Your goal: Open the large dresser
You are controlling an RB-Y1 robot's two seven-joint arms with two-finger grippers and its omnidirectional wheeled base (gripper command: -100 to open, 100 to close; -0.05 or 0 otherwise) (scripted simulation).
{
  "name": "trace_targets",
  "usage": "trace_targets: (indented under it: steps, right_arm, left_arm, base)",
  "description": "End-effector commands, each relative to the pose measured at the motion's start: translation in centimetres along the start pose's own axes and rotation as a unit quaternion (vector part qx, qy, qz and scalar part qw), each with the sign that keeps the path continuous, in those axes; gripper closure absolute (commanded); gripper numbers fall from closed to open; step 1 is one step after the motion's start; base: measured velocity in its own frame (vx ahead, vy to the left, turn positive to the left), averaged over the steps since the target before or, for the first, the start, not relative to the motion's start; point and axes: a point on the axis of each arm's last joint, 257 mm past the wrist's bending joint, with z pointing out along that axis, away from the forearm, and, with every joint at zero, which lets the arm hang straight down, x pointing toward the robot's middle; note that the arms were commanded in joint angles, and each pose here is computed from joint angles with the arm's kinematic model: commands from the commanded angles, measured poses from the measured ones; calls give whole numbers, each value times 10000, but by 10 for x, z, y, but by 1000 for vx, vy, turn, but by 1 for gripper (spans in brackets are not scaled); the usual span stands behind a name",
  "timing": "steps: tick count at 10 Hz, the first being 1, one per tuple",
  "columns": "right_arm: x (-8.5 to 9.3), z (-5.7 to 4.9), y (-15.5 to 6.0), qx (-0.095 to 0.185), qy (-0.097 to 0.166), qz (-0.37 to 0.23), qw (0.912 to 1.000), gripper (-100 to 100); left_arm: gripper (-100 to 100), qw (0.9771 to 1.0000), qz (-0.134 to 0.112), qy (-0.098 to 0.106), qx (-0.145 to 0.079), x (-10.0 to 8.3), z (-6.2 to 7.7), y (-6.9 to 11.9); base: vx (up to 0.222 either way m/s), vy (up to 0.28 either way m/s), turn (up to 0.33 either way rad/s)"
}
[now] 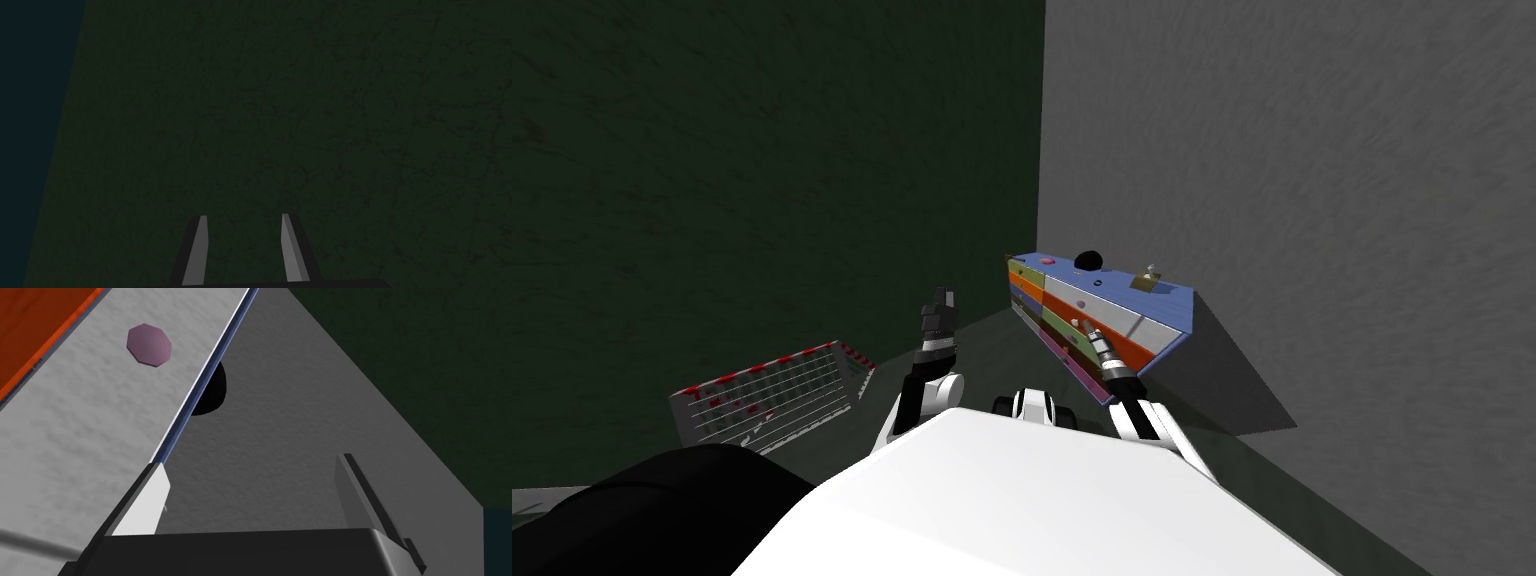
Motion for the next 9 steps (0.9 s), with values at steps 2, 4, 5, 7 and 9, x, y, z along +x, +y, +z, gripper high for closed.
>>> trace_targets:
  steps: [2,4,5,7,9]
  right_arm:
    - [17,-4,-31,414,235,-423,9980,-100]
    - [33,-8,-57,772,429,-732,9934,-100]
    - [47,-13,-82,1125,590,-858,9882,-100]
    - [48,-13,-84,1122,621,-1099,9856,-100]
    - [61,-21,-109,1466,798,-1387,9762,-100]
  left_arm:
    - [0,10000,0,0,0,0,0,0]
    - [0,10000,0,0,0,0,0,0]
    - [0,10000,0,0,0,0,0,0]
    - [0,10000,0,0,0,0,0,0]
    - [0,10000,0,0,0,0,0,0]
  base:
    - [77,1,14]
    - [85,9,53]
    - [109,7,67]
    - [75,3,15]
    - [96,-3,52]
